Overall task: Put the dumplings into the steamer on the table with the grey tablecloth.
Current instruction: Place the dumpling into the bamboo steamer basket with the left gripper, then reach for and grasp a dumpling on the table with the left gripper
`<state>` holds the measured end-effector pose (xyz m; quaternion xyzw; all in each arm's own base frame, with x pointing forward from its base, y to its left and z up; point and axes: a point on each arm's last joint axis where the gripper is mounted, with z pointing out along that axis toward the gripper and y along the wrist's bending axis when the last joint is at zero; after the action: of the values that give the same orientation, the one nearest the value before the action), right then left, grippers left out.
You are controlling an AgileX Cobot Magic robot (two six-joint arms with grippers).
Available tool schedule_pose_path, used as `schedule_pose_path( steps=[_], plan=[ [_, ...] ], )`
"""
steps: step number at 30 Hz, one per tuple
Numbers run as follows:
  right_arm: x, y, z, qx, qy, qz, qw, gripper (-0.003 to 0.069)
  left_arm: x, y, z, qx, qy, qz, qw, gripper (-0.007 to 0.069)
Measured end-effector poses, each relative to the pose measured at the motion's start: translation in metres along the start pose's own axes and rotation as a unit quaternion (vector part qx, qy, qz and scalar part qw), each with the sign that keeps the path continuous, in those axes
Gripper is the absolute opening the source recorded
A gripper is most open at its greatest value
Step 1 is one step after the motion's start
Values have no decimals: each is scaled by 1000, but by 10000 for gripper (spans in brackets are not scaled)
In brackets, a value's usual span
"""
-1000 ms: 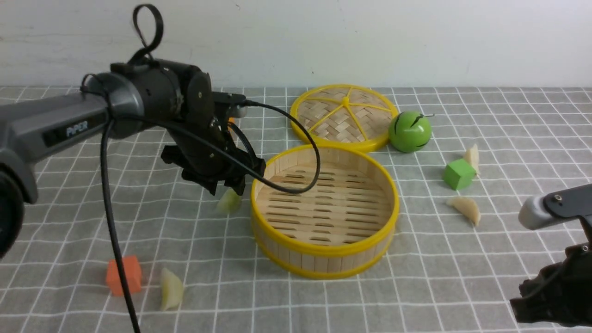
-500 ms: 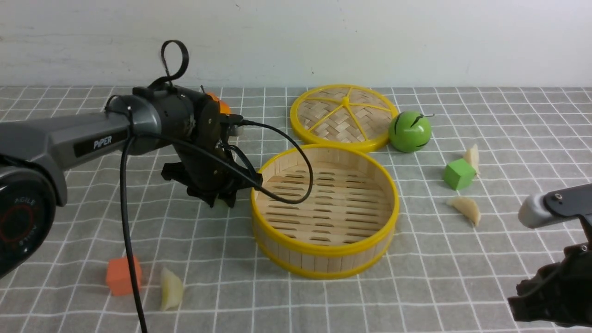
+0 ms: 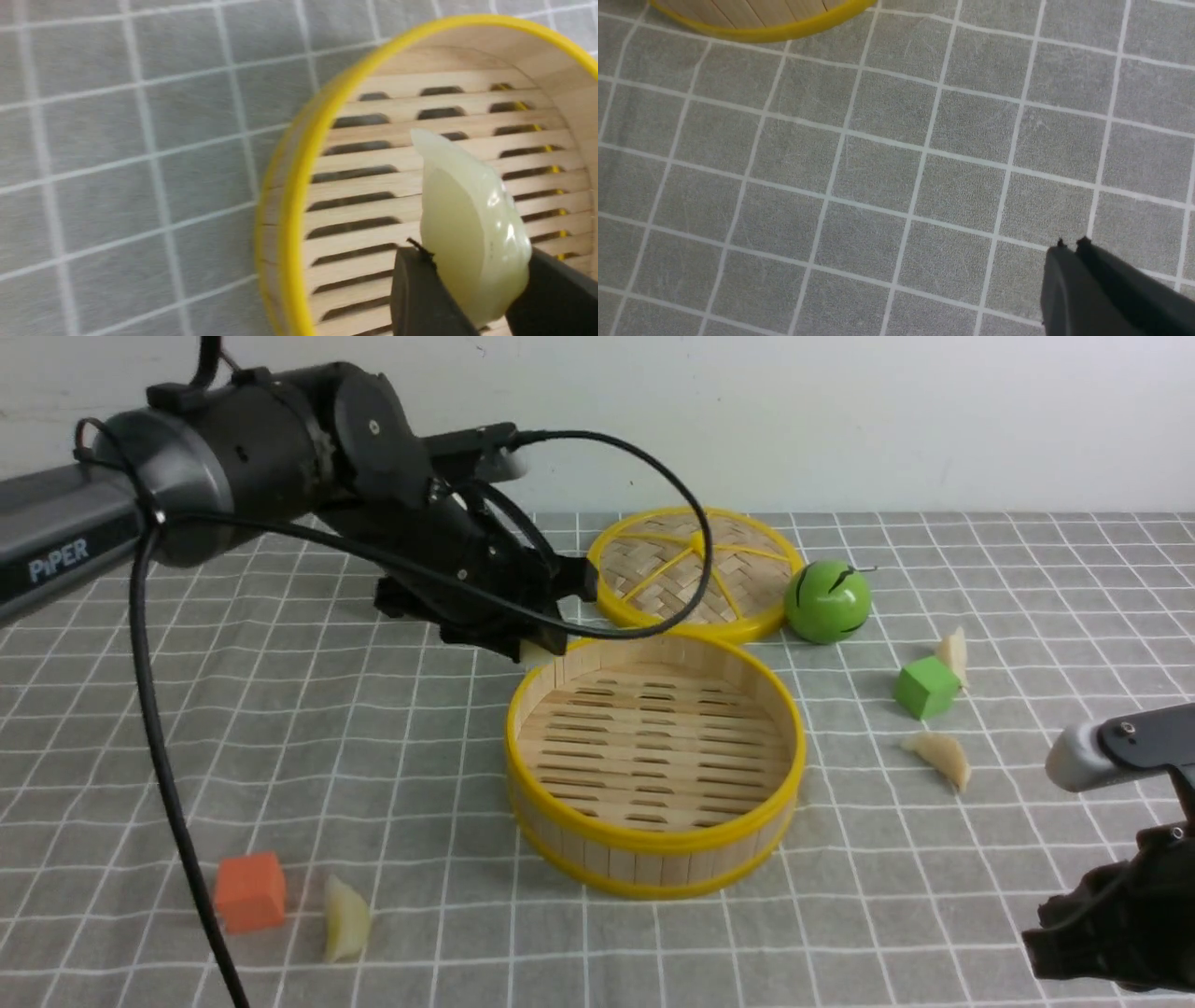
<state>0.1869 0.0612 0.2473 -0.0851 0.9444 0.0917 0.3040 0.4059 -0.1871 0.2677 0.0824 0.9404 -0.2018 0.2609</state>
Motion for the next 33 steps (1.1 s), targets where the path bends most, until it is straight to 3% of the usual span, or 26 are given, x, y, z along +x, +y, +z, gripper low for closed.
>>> schedule_pose_path(
  steps=[9,14,15,19,27,33],
  plan=[
    [1,-1,8,2,16,1,1000,22,23,5,86,-1,19,-15,1000,235],
    [1,0,9,1,19,3,1000,29,19,3,84,5,8,-23,1000,333],
    [1,0,9,0,19,5,1000,31,16,0,80,8,9,-34,999,382],
    [1,0,9,-2,19,9,1000,30,2,-13,43,6,14,-41,999,434],
    [1,3,9,-18,20,35,999,34,-8,-24,-84,-93,12,1,996,381],
    [1,6,9,-31,21,50,998,41,44,-9,-123,-149,89,0,985,336]
  ],
)
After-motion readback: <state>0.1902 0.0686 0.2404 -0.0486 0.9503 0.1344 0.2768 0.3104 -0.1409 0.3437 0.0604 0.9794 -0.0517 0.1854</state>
